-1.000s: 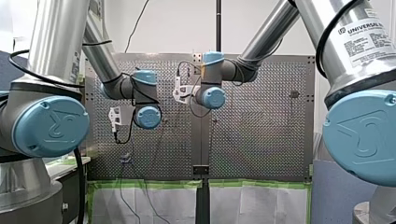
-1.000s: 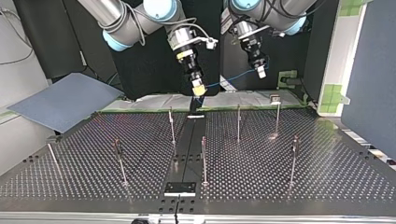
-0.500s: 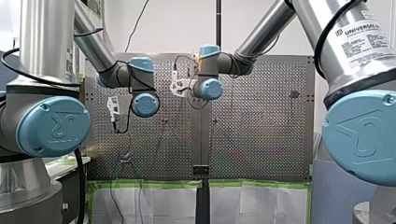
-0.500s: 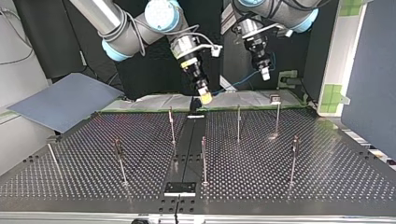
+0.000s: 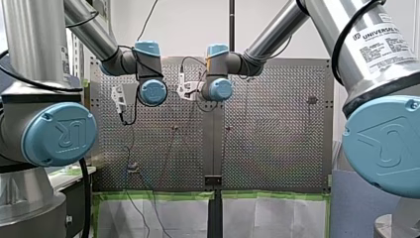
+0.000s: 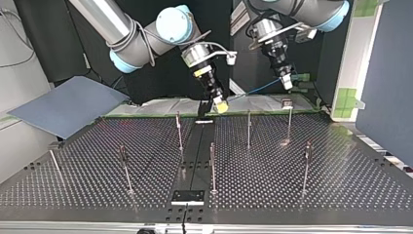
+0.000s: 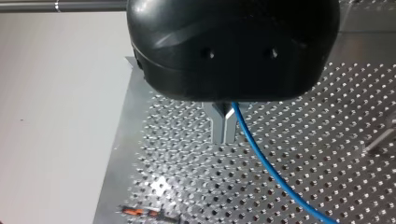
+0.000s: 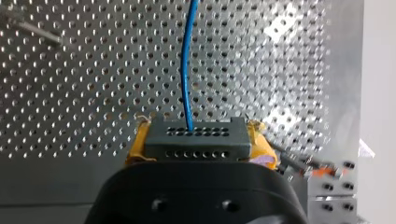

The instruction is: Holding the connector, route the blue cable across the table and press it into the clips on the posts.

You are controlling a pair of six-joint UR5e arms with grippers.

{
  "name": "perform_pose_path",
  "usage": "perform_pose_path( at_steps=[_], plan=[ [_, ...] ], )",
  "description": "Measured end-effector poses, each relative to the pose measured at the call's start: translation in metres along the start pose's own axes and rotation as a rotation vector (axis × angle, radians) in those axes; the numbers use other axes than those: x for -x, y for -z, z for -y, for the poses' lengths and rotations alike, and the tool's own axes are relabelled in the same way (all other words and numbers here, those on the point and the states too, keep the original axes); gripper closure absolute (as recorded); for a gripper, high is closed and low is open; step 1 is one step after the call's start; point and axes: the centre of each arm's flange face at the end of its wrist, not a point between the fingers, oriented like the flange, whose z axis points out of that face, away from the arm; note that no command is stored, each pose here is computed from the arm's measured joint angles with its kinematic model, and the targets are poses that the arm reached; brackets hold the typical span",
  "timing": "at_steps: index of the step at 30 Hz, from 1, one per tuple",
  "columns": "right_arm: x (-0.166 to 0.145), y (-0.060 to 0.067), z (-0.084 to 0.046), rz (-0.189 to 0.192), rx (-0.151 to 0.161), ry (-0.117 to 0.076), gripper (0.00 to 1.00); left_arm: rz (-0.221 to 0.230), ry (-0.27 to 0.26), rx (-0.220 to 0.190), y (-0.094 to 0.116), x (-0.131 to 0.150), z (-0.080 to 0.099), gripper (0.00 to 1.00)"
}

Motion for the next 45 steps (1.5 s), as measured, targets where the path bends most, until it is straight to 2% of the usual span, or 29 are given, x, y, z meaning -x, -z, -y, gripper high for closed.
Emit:
perform_pose_path(
  at_steps=[6, 12, 16, 20, 28, 35, 40, 45],
  plan=[
    [-0.012, -0.003, 0.011, 0.016, -0.031, 0.015, 1.00, -0.015, -0.043, 0.027, -0.010, 0.005, -0.001, 1.00],
    [-0.023, -0.006, 0.013, 0.040, -0.036, 0.012, 1.00, -0.052, -0.099, 0.056, -0.019, 0.000, -0.006, 1.00],
    [-0.029, -0.007, 0.013, 0.054, -0.039, 0.010, 1.00, -0.056, -0.114, 0.066, -0.027, 0.005, -0.013, 1.00],
    [-0.037, -0.010, 0.014, 0.061, -0.043, 0.002, 1.00, -0.043, -0.114, 0.067, -0.037, 0.013, -0.019, 1.00],
    [-0.054, -0.020, 0.016, 0.036, -0.061, -0.020, 1.00, -0.034, -0.111, 0.063, -0.065, 0.016, -0.023, 1.00],
    [-0.052, -0.033, 0.019, 0.053, -0.076, -0.031, 1.00, -0.020, -0.083, 0.037, -0.080, 0.024, -0.019, 1.00],
    [-0.056, -0.044, 0.020, 0.050, -0.077, -0.046, 1.00, -0.009, -0.085, 0.053, -0.093, 0.036, -0.018, 1.00],
    [-0.055, -0.056, 0.021, 0.053, -0.079, -0.053, 1.00, 0.001, -0.082, 0.064, -0.105, 0.046, -0.018, 1.00]
  ],
)
